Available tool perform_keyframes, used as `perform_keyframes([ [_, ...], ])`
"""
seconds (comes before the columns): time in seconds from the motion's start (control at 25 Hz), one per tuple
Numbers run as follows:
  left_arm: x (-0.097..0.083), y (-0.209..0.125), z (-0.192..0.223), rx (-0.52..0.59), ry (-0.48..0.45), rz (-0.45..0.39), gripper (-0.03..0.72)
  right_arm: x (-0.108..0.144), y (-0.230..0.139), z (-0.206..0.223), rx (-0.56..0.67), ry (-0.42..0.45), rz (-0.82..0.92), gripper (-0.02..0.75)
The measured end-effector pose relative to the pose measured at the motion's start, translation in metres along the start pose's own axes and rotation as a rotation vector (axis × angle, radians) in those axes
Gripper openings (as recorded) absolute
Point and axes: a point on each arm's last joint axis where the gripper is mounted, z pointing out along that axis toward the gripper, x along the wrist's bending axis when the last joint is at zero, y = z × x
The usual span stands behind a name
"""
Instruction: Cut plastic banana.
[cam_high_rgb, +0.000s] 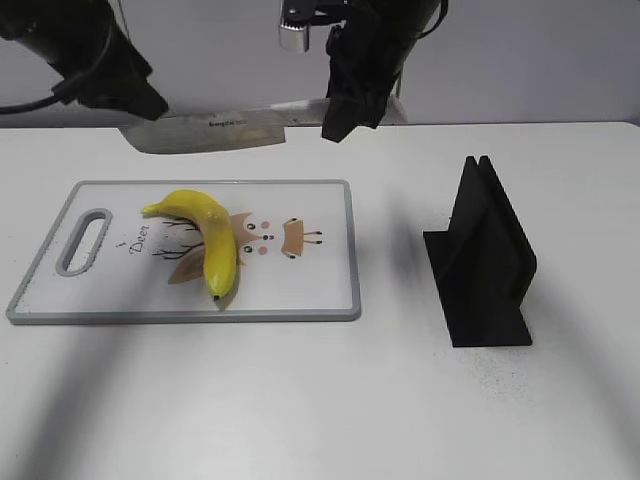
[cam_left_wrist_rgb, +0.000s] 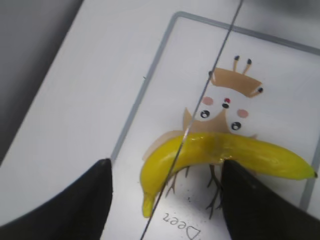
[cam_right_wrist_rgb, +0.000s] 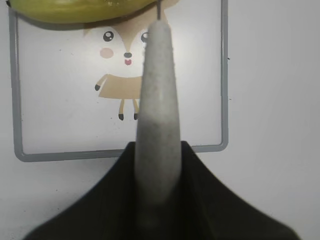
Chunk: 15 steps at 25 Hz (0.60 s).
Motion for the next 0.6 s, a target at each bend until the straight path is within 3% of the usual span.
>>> perform_keyframes([
  [0.16, 0.004, 0.009, -0.024, -0.035, 0.102, -0.07, 0.666, 0.001, 0.003, -0.012, -0.013, -0.021, 0.042, 0.16],
  [0.28, 0.004, 0.012, -0.045, -0.047, 0.15, -0.192, 0.662, 0.003, 0.006, -0.028, -0.018, -0.049, 0.087, 0.16],
  [0.4, 0.003, 0.009, -0.064, -0.025, 0.198, -0.369, 0.641, 0.006, 0.007, -0.047, -0.015, -0.083, 0.187, 0.16],
  [0.6, -0.007, -0.004, -0.09, 0.08, 0.175, -0.66, 0.579, 0.008, 0.007, -0.069, -0.018, -0.151, 0.602, 0.16],
])
